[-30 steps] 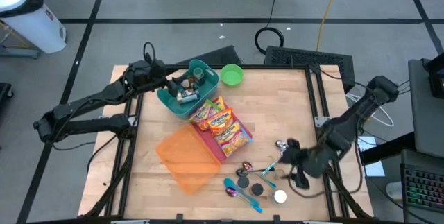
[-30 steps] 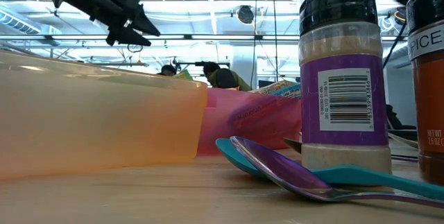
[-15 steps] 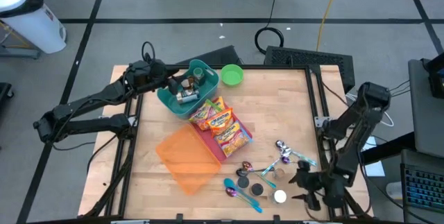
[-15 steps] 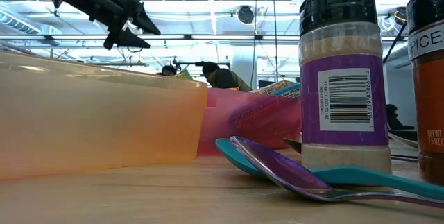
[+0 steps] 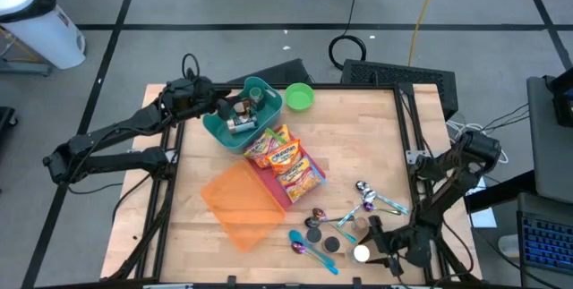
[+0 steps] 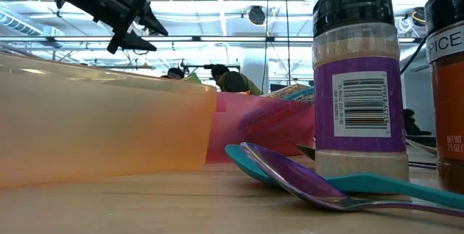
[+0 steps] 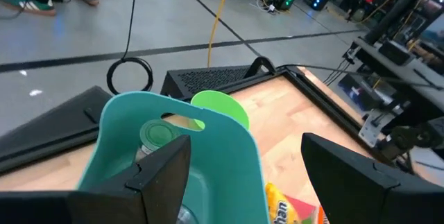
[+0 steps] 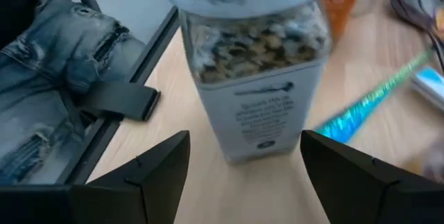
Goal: Pick & Place Food Item
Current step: Put the white seasoning bottle into the green bin, then put the brown seasoning bottle into the green bin
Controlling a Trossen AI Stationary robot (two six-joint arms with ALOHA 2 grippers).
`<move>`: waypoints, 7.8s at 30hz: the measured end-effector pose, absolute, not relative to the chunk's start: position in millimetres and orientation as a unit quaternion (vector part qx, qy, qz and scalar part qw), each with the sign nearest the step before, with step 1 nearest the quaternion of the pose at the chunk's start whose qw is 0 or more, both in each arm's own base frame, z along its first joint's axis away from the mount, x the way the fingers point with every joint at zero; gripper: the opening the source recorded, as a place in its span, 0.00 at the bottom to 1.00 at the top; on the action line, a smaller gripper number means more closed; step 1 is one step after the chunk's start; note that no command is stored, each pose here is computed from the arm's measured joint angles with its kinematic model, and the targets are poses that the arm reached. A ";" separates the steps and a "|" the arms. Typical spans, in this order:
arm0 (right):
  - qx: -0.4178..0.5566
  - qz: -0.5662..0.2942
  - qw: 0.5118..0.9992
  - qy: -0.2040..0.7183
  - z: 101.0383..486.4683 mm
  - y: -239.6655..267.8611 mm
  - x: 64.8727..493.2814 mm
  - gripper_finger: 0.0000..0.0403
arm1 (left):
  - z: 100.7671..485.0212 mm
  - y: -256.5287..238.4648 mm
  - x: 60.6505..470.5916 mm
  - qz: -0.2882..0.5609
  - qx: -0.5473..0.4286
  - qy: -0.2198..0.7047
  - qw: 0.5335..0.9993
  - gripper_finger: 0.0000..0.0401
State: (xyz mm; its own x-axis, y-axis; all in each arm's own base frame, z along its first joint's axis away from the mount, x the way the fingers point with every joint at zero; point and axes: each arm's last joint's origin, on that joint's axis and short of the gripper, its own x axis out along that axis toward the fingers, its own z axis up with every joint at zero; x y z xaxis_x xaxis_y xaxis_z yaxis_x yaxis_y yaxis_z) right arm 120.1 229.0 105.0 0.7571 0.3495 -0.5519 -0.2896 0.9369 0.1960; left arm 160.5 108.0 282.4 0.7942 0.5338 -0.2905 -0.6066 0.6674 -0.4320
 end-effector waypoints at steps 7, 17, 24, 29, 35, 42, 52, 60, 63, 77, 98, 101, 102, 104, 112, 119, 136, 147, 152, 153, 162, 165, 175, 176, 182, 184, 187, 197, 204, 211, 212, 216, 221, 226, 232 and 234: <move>0.010 0.179 0.944 0.277 93.1 230.7 133.5 0.66 | 282.4 108.0 160.5 0.313 -0.267 0.068 0.909 0.71; -0.055 0.206 0.949 0.234 89.9 234.1 140.9 0.63 | 282.4 108.1 160.4 0.314 -0.267 0.067 0.909 0.70; -0.065 0.212 0.948 0.227 94.9 233.7 140.6 0.48 | 282.4 108.1 160.4 0.314 -0.263 0.068 0.910 0.70; -0.034 0.221 0.954 0.199 119.6 233.0 139.6 0.48 | 282.4 108.1 160.4 0.314 -0.265 0.068 0.909 0.70; 0.010 0.236 0.964 0.119 174.1 224.7 133.6 0.48 | 283.8 107.3 161.6 0.292 -0.299 0.055 0.907 0.70; 0.090 0.081 0.993 0.009 243.4 174.5 135.2 0.48 | 292.3 102.8 167.7 0.188 -0.293 0.036 0.937 0.70; 0.102 0.013 0.991 0.080 240.1 69.0 198.5 0.48 | 318.3 111.2 225.6 0.069 -0.260 0.176 0.947 0.70; 0.124 -0.063 0.979 0.150 211.9 13.2 241.2 0.48 | 371.7 101.4 293.9 -0.034 -0.133 0.277 0.951 0.70; 0.103 -0.067 0.979 0.161 210.9 10.5 259.2 0.48 | 385.6 93.6 317.7 -0.034 -0.086 0.307 0.947 0.70; 0.033 -0.057 0.980 0.186 208.5 14.0 307.1 0.48 | 353.6 40.3 381.7 -0.120 -0.027 0.396 0.910 0.70; 0.033 -0.055 0.979 0.192 206.1 20.9 305.6 0.48 | 337.8 17.2 397.5 -0.051 -0.013 0.419 0.906 0.70; 0.029 -0.059 0.979 0.192 206.0 21.0 305.6 0.48 | 337.4 15.5 396.8 -0.069 -0.019 0.421 0.904 0.70; 0.028 -0.058 0.979 0.192 206.0 21.2 305.6 0.48 | 337.4 14.4 396.8 -0.077 -0.017 0.421 0.904 0.70; 0.022 -0.055 0.979 0.193 205.9 21.6 305.5 0.48 | 337.3 11.2 396.7 -0.083 -0.014 0.422 0.903 0.70; 0.019 -0.057 0.979 0.193 206.1 22.0 305.5 0.48 | 335.8 4.6 396.3 -0.041 0.016 0.432 0.901 0.70; 0.019 -0.053 0.980 0.191 206.5 23.0 305.6 0.48 | 335.3 -3.2 395.7 -0.039 0.030 0.436 0.898 0.71; 0.017 -0.049 0.983 0.175 212.0 23.8 306.8 0.48 | 333.0 -5.2 395.8 0.033 0.095 0.443 0.891 0.84; 0.017 -0.049 0.983 0.177 211.5 23.7 306.6 0.48 | 335.7 -5.8 399.2 0.030 0.095 0.423 0.901 0.82; 0.016 -0.048 0.982 0.184 209.6 24.0 306.1 0.48 | 335.4 -5.3 399.2 0.006 0.062 0.423 0.904 0.73; 0.016 -0.048 0.981 0.185 209.2 24.0 305.9 0.48 | 335.3 -5.0 399.2 0.005 0.055 0.423 0.904 0.70; 0.034 -0.052 0.980 0.187 208.3 23.8 305.9 0.51 | 336.5 2.9 395.4 -0.019 0.017 0.432 0.901 0.51; 0.034 -0.053 0.980 0.189 210.6 23.6 303.7 0.69 | 349.3 6.8 384.3 -0.011 0.015 0.426 0.905 0.51; 0.068 -0.054 0.978 0.189 251.8 21.9 254.3 0.95 | 416.7 32.6 311.0 0.125 0.047 0.352 0.926 0.51; 0.067 -0.051 0.979 0.184 252.2 22.9 249.4 0.94 | 418.1 38.2 303.7 0.145 0.048 0.349 0.925 0.51; 0.069 -0.039 0.989 0.126 248.6 23.3 229.4 0.94 | 387.5 90.3 278.1 0.248 0.014 0.337 0.908 0.51; 0.069 -0.040 0.991 0.110 247.3 21.8 225.8 0.94 | 370.3 111.2 276.1 0.271 -0.001 0.332 0.904 0.51; 0.069 -0.039 0.992 0.101 244.6 21.3 223.4 0.94 | 339.7 140.1 272.7 0.287 -0.040 0.347 0.892 0.51; 0.065 -0.038 0.992 0.100 243.9 21.3 223.0 0.94 | 278.8 172.2 284.0 0.293 -0.080 0.343 0.889 0.51; 0.056 -0.038 0.993 0.101 243.7 21.2 223.0 0.94 | 250.7 175.6 296.9 0.290 -0.094 0.371 0.877 0.51; 0.056 -0.038 0.992 0.102 243.6 21.2 223.0 0.94 | 220.7 178.2 314.0 0.281 -0.099 0.396 0.869 0.51; 0.056 -0.038 0.992 0.102 243.6 21.2 223.0 0.94 | 217.9 178.8 315.6 0.281 -0.099 0.396 0.868 0.51; 0.056 -0.038 0.992 0.102 243.5 21.2 223.0 0.94 | 210.4 181.8 319.6 0.286 -0.105 0.394 0.867 0.51; 0.056 -0.038 0.992 0.103 243.3 21.2 222.9 0.94 | 209.2 181.8 320.6 0.297 -0.104 0.394 0.864 0.51; 0.056 -0.038 0.992 0.103 243.3 21.2 222.9 0.94 | 210.3 180.1 320.1 0.300 -0.101 0.397 0.862 0.55; 0.056 -0.038 0.992 0.103 243.3 21.2 222.9 0.94 | 210.4 176.4 322.3 0.295 -0.099 0.397 0.864 0.92; 0.056 -0.038 0.992 0.103 243.4 21.2 222.9 0.94 | 210.8 174.7 323.3 0.293 -0.097 0.398 0.864 0.96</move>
State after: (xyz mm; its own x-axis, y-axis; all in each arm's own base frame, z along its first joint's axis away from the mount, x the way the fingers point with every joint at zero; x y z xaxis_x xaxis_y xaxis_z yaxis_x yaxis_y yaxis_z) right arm 222.9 21.2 243.4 0.9758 -0.0633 -0.2091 0.0864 0.9908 0.1037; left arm 323.3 174.7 210.8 0.5126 0.4286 -0.7440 -0.5831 0.8098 0.0648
